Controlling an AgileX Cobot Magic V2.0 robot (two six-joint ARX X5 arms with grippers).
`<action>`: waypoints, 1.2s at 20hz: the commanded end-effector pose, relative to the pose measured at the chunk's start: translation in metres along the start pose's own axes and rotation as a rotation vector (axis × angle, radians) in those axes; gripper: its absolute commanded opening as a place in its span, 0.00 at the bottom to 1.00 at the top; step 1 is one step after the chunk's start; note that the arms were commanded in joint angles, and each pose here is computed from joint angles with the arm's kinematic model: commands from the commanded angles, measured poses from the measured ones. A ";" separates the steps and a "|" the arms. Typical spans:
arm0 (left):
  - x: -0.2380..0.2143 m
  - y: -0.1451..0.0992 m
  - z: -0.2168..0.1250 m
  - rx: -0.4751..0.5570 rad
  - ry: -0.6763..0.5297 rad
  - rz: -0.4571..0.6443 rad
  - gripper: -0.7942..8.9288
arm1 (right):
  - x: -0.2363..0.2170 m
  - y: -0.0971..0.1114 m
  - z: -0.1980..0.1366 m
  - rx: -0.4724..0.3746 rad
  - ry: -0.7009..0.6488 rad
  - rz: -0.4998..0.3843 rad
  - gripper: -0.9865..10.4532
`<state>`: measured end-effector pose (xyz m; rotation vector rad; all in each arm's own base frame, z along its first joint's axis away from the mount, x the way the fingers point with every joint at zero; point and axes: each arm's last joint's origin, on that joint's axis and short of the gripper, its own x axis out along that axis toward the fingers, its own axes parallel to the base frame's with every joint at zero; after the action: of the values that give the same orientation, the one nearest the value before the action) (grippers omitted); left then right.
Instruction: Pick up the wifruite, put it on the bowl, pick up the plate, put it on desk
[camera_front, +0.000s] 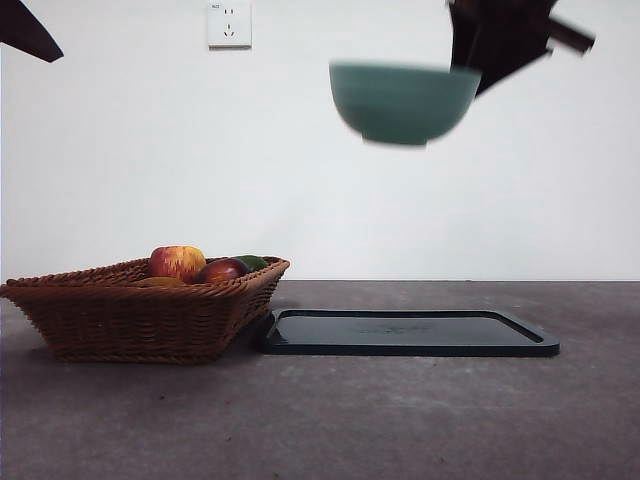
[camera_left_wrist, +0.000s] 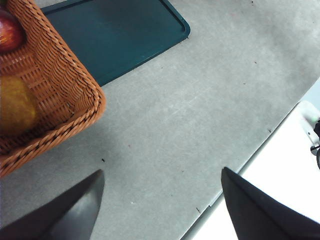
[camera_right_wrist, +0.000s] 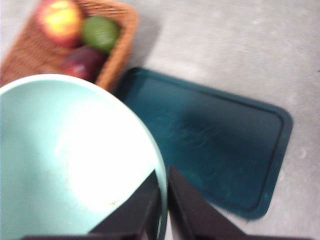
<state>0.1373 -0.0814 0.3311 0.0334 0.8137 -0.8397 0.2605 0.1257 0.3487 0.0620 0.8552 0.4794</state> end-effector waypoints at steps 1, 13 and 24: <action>0.000 -0.001 0.003 0.026 -0.005 -0.008 0.46 | -0.017 0.013 -0.003 -0.046 -0.023 0.033 0.09; 0.000 -0.001 0.003 0.026 -0.006 -0.008 0.46 | 0.022 0.028 -0.099 -0.075 0.103 0.120 0.09; 0.000 -0.001 0.003 0.026 -0.006 -0.008 0.46 | 0.095 0.022 -0.138 -0.040 0.272 0.077 0.09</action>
<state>0.1372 -0.0814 0.3311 0.0334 0.8145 -0.8396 0.2022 0.1634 0.1961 -0.0109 1.1126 0.5848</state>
